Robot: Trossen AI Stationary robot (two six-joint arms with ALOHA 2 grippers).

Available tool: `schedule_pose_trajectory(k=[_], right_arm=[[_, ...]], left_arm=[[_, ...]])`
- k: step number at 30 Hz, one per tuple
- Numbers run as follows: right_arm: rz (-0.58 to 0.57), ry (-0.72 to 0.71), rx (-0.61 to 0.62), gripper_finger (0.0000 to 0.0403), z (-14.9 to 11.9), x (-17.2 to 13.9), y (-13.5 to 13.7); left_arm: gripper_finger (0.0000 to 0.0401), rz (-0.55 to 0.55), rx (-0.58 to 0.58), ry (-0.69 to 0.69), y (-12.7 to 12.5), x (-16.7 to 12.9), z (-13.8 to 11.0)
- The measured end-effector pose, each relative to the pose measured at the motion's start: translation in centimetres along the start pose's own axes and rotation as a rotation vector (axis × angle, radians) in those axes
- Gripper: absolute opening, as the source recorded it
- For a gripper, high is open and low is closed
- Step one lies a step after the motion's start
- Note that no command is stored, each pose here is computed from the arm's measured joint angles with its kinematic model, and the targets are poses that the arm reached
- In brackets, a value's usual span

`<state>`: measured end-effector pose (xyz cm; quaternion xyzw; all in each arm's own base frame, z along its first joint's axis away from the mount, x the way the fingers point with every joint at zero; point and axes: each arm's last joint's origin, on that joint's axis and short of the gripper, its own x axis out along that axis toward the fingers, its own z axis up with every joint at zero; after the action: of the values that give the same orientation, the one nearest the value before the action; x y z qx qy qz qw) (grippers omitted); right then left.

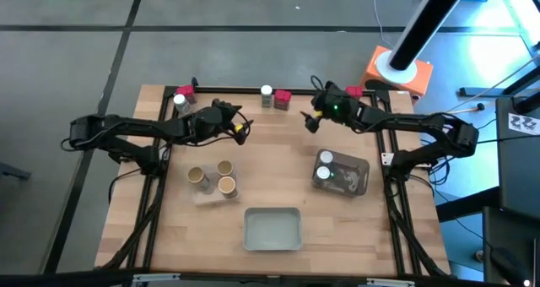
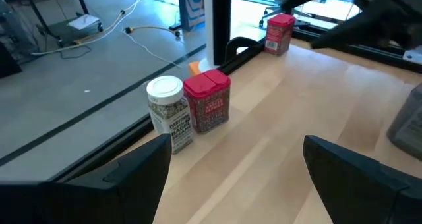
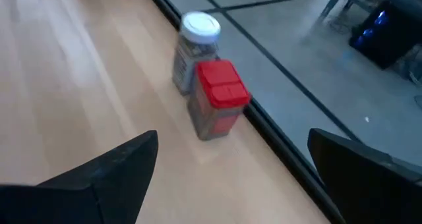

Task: Sort spices by type
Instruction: Put the red seasoning can into the gray bin

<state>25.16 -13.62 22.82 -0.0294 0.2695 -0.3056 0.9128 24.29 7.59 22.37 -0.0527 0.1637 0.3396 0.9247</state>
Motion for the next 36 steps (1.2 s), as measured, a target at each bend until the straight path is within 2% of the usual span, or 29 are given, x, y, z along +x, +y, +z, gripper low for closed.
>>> schedule_pose_trajectory(k=[8,14,21,31,36], right_arm=[[0.099,-0.013,0.040,0.0388,-0.5,2.9,-3.1],[0.161,0.000,0.010,0.0388,-0.3,5.7,-4.5],[0.224,0.016,-0.076,0.0388,-0.1,8.9,-4.1],[0.227,0.052,-0.076,0.0388,-0.3,13.0,-4.0],[0.232,0.072,-0.074,0.0388,-0.8,14.1,-3.8]], left_arm=[[0.0327,-0.003,0.019,-0.001,0.0,0.0,0.0],[0.0327,-0.006,0.024,0.000,-0.1,0.0,0.0],[0.0327,-0.006,0.025,0.000,-0.1,0.0,0.0],[0.0327,-0.005,0.024,-0.001,0.0,0.0,0.0],[0.0327,-0.005,0.025,0.000,0.0,0.0,0.0]])
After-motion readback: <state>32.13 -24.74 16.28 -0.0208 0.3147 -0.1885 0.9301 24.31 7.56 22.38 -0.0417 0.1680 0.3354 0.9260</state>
